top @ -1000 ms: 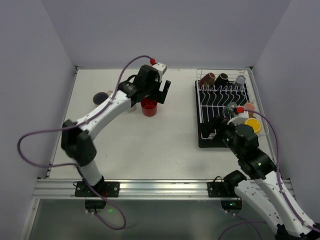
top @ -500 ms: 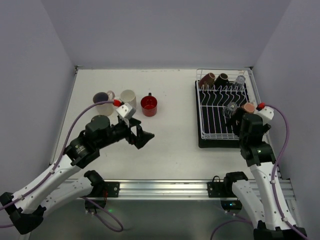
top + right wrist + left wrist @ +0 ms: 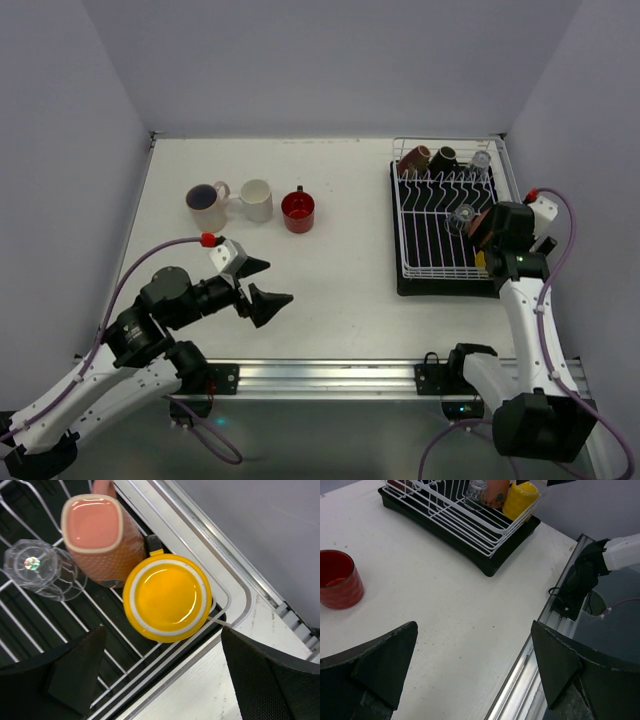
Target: Unload the cups from the dish rack
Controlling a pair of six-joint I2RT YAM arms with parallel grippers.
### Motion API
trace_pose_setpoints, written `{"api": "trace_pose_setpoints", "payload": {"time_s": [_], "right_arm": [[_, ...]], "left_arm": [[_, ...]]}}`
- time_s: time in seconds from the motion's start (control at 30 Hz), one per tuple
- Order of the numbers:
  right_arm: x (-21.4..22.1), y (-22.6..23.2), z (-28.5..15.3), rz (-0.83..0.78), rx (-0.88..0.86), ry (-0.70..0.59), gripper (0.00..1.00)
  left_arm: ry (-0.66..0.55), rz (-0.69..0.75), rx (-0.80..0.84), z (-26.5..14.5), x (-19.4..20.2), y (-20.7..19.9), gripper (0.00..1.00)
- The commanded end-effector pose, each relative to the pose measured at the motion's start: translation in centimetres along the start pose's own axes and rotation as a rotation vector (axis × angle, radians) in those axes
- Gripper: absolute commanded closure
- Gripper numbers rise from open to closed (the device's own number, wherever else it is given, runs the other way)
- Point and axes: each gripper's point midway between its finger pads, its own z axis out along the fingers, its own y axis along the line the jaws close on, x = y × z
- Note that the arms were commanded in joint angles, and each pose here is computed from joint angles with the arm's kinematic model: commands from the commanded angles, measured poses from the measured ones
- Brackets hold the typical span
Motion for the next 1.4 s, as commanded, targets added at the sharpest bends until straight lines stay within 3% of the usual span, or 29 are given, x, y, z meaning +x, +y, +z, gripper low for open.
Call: {"api": "trace_pose_setpoints", "payload": {"time_s": [0.0,0.23,0.47,0.77,0.93,0.97,1.0,1.2,1.37], "right_arm": [[-1.8,-1.0,0.4,-0.035,0.066,-0.029,0.01],[-0.1,-0.4,3.2,-0.064,0.055,0.083,0.01],[0.4,0.9,5.1,-0.017,-0.036,0.135,0.01],[2.0,0.9,6.6,-0.020,-0.018,0.184,0.02],[1.0,0.9,5.6,0.017,-0.029,0.146,0.24],[0.7,0.9,5.3,0.027,-0.032,0.135,0.37],[0.3,1.0,5.0,0.036,-0.040,0.117,0.42],[-2.9,2.0,1.3,0.125,-0.165,-0.021,0.55],[-4.4,3.1,-1.4,0.177,-0.280,-0.087,0.58]], "left_arm": [[-0.031,0.026,0.004,-0.4,-0.5,-0.4,0.00],[-0.036,0.032,0.028,-0.8,-0.5,-1.2,0.00],[-0.045,0.038,0.038,-1.0,-0.7,-1.5,0.00],[-0.040,0.037,0.027,-0.8,-0.5,-1.3,0.00],[-0.045,0.035,0.016,-0.8,-0.6,-1.1,0.00],[-0.043,0.035,0.012,-0.8,-0.5,-1.0,0.00],[-0.041,0.033,0.013,-0.8,-0.5,-1.0,0.00],[-0.032,0.035,-0.012,-0.5,-0.6,-0.6,0.00],[-0.061,0.021,-0.028,-0.4,-1.2,-0.4,0.00]]}}
